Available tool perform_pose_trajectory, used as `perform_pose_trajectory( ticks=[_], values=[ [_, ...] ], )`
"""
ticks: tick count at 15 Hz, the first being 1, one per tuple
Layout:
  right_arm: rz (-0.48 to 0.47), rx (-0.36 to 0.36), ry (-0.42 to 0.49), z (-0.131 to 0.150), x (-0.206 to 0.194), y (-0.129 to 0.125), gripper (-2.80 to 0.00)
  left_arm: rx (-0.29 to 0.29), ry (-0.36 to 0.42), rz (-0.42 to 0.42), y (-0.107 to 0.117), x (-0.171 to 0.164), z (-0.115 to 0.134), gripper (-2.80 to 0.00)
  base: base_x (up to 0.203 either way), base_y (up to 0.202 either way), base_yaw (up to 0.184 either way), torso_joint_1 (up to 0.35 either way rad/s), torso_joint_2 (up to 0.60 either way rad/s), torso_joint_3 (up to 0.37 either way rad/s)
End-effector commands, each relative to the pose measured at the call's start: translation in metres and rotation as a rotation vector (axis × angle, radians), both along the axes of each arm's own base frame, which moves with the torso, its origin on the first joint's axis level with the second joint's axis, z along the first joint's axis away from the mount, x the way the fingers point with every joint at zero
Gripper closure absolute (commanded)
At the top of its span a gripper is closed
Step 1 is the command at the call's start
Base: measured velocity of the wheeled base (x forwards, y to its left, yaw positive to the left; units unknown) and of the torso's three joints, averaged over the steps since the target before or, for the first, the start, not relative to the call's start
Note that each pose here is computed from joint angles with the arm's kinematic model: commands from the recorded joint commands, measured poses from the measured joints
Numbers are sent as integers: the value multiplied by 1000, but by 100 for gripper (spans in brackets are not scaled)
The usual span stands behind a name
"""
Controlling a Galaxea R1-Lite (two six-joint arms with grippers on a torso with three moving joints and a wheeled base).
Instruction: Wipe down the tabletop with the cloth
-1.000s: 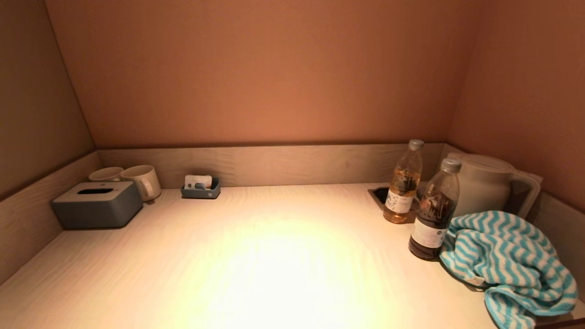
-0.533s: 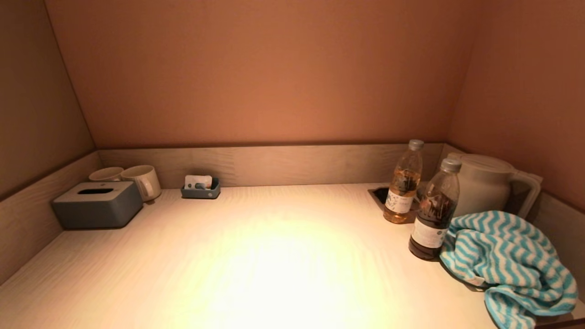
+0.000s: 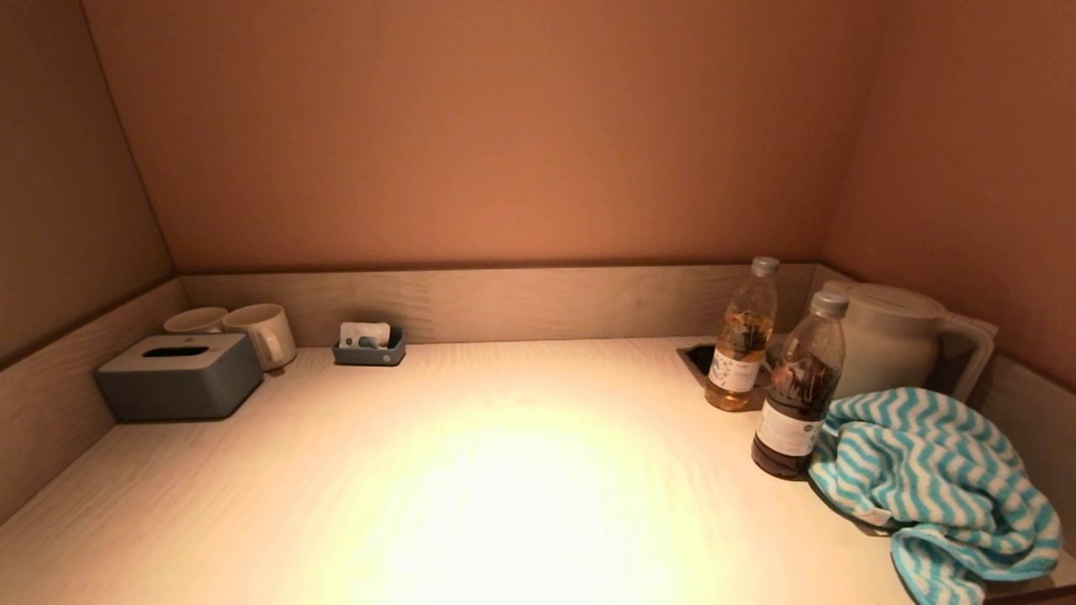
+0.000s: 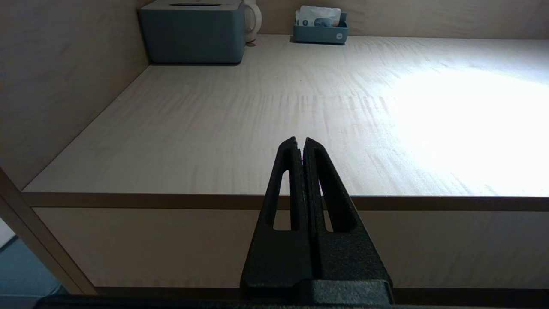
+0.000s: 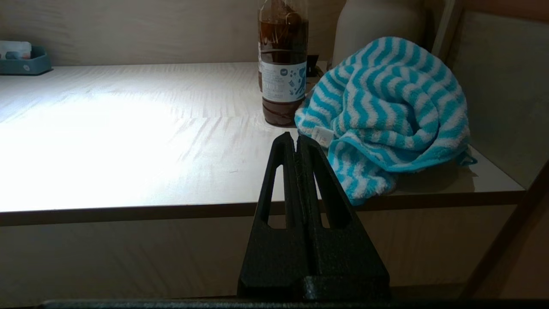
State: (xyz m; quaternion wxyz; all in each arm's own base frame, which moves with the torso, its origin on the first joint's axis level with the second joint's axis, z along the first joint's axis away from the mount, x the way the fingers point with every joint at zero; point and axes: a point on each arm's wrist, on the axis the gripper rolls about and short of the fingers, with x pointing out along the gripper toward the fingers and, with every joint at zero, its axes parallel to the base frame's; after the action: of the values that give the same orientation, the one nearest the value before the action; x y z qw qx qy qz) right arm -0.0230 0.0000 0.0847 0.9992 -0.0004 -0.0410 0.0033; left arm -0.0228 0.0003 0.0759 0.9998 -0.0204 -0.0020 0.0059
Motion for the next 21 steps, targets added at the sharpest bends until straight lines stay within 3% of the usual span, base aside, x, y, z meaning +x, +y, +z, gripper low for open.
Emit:
perform_pose_trajectory(
  ticks=[1,6,21],
  values=[
    [1,2,27,-3,0,0,0,-1,-1,0,0,0,0,0,0,0,0,0,0,0],
    [0,-1,82,-9,0,0,0,-1,-1,0,0,0,0,0,0,0,0,0,0,0],
    [-5,10,87,-9,0,0,0,-1,-1,0,0,0,0,0,0,0,0,0,0,0]
  ],
)
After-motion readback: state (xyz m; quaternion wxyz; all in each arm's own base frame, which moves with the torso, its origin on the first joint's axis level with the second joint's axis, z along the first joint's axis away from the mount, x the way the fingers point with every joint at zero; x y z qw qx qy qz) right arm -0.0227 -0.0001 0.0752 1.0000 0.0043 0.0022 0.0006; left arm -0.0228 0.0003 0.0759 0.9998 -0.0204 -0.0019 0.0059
